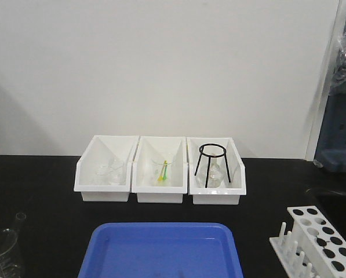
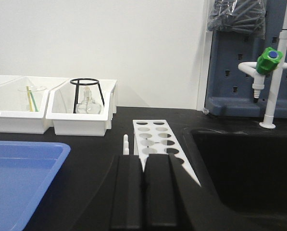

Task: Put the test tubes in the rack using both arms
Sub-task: 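Grasp the clear glass test tube by the beaker with the left gripper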

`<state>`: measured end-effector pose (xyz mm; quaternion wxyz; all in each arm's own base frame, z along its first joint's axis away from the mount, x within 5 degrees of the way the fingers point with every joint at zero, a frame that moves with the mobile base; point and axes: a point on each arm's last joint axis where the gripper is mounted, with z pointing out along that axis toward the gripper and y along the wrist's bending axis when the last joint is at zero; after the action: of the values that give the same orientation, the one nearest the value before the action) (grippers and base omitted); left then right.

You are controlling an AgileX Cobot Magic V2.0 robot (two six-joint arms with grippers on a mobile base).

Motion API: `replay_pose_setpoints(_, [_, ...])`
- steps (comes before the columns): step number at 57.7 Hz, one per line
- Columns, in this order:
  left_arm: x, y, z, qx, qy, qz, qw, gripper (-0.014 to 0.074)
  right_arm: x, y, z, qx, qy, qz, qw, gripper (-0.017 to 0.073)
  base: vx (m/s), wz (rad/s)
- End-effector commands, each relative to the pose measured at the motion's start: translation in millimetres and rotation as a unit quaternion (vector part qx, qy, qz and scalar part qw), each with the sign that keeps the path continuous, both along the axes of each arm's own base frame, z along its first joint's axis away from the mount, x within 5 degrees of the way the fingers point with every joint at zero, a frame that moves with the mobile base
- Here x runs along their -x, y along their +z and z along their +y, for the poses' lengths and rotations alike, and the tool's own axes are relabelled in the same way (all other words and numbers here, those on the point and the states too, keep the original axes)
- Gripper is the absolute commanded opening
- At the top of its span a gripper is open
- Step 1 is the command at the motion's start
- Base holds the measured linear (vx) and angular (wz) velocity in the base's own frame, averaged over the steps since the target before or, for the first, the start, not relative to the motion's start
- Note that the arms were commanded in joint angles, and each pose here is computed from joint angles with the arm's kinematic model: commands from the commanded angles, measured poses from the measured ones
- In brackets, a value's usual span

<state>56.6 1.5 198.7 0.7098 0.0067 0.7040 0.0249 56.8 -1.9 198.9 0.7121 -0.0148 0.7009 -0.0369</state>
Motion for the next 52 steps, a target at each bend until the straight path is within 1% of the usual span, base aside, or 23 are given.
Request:
replay_pose_setpoints(1, [2.8,16.9,-0.3,0.005,-0.002,-0.059,0.998,-0.0004,0.3,3.1,0.2,0.007,0.0,-0.037,0.999,-0.0008,0.19,0.01])
replay_pose_setpoints(25, [2.8,16.9,-0.3,0.005,-0.002,-0.059,0.998,-0.0004,0.3,3.1,0.2,0.007,0.0,-0.037,0.999,-0.0008,0.14,-0.01])
replay_pose_setpoints(52, [2.8,16.9,-0.3,0.005,-0.002,-0.059,0.998,-0.0004,0.3,3.1,0.2,0.007,0.0,-0.037,0.999,-0.0008,0.03,-0.02])
